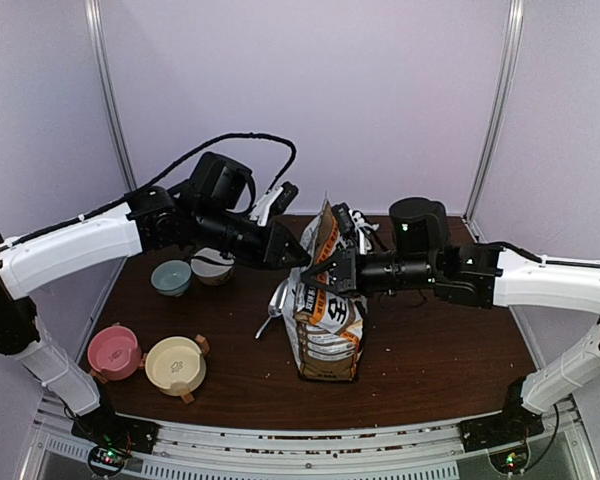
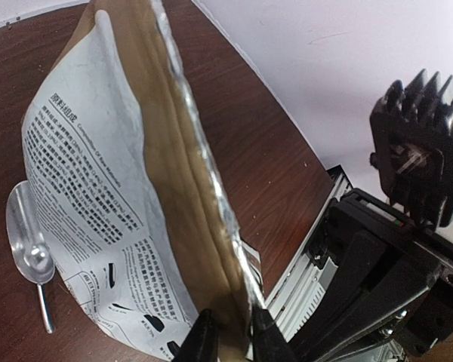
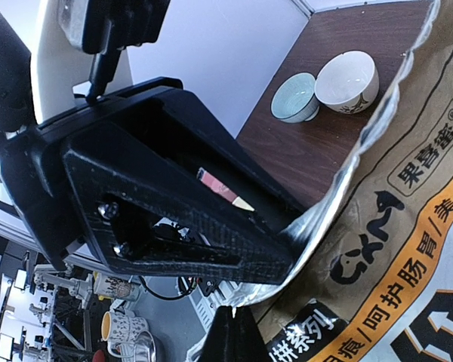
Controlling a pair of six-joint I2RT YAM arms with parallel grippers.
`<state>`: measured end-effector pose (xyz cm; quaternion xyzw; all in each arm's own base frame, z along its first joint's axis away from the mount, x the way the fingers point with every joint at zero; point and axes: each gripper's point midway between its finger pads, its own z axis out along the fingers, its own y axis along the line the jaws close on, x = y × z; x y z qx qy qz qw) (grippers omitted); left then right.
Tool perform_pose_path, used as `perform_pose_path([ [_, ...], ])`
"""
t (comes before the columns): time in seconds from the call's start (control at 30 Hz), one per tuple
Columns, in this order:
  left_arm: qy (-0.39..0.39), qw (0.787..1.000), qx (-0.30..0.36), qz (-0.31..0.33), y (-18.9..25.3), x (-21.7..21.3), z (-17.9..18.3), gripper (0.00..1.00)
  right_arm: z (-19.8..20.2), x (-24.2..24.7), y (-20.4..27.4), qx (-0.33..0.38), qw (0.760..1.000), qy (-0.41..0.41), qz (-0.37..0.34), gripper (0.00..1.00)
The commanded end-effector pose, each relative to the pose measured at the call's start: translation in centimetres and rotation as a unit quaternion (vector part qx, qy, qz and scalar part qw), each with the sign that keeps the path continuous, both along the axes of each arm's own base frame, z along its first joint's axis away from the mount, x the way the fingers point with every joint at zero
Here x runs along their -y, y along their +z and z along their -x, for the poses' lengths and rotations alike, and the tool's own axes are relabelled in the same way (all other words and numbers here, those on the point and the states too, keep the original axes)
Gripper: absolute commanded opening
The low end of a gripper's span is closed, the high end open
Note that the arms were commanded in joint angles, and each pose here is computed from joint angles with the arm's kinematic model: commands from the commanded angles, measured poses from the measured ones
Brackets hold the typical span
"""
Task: Serve the pet food
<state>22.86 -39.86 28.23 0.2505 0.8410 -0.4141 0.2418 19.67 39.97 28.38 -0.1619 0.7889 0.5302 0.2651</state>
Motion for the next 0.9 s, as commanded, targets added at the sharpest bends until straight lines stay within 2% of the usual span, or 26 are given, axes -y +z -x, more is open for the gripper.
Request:
perform_pose_path([
  [0.0,-0.026,1.0,-0.005,0.01,0.4,1.0,0.5,0.17,1.1,-0.9,-0.7,0.007,0.999,0.027,0.025,0.0],
  [0.2,-0.029,0.999,-0.012,0.01,0.3,1.1,0.6,0.0,0.8,-0.7,-1.2,0.01,0.999,0.013,0.042,0.0],
  [0.4,-0.01,1.0,-0.007,-0.003,0.2,0.4,0.2,0.0,0.3,0.1,-1.4,0.013,0.998,-0.013,0.059,0.0],
  [0.6,0.05,0.998,0.015,-0.033,-0.1,-1.7,-1.1,0.0,-0.1,1.1,-1.4,0.015,0.997,-0.037,0.066,0.0],
  [0.87,0.079,0.996,0.028,-0.038,0.3,-2.9,-1.5,0.0,-0.2,1.3,-1.6,0.011,0.997,-0.043,0.07,0.0],
])
